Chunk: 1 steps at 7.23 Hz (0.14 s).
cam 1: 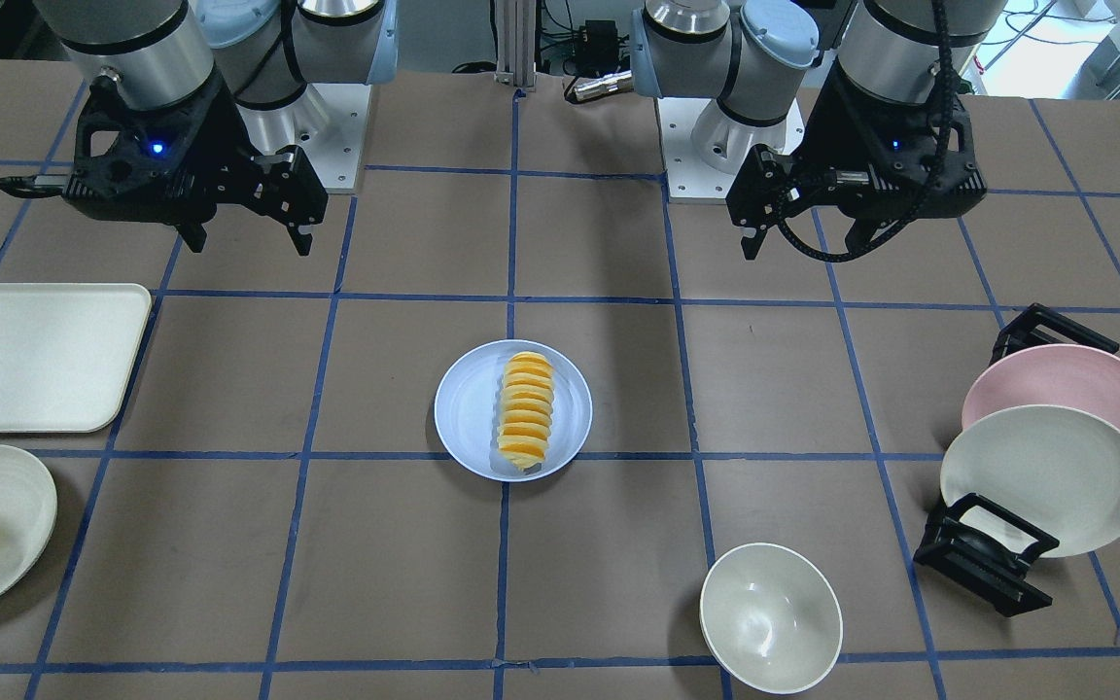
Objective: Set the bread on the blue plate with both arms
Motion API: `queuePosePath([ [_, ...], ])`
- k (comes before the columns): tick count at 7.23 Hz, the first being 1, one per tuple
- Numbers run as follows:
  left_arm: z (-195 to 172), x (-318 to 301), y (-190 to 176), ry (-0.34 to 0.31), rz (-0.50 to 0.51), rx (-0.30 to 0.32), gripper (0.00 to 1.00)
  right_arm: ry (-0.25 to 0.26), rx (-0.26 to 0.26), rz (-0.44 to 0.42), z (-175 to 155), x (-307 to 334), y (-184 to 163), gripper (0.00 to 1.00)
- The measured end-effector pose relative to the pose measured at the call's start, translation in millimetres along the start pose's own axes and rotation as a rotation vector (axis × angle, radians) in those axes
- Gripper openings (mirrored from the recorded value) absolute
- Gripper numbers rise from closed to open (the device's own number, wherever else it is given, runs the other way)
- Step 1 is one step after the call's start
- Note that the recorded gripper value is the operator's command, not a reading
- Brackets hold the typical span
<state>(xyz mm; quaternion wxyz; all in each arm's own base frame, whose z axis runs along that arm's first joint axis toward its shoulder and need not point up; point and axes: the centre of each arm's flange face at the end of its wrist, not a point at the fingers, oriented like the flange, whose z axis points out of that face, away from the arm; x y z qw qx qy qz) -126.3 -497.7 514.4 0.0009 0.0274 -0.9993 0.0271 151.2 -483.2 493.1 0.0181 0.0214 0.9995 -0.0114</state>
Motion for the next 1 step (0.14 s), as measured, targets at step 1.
queuePosePath([
  [1,0.6,0.9,0.5,0.0,0.002,-0.002,1.0,0.001,0.005,0.003,-3.5,0.5,2.5,1.0],
])
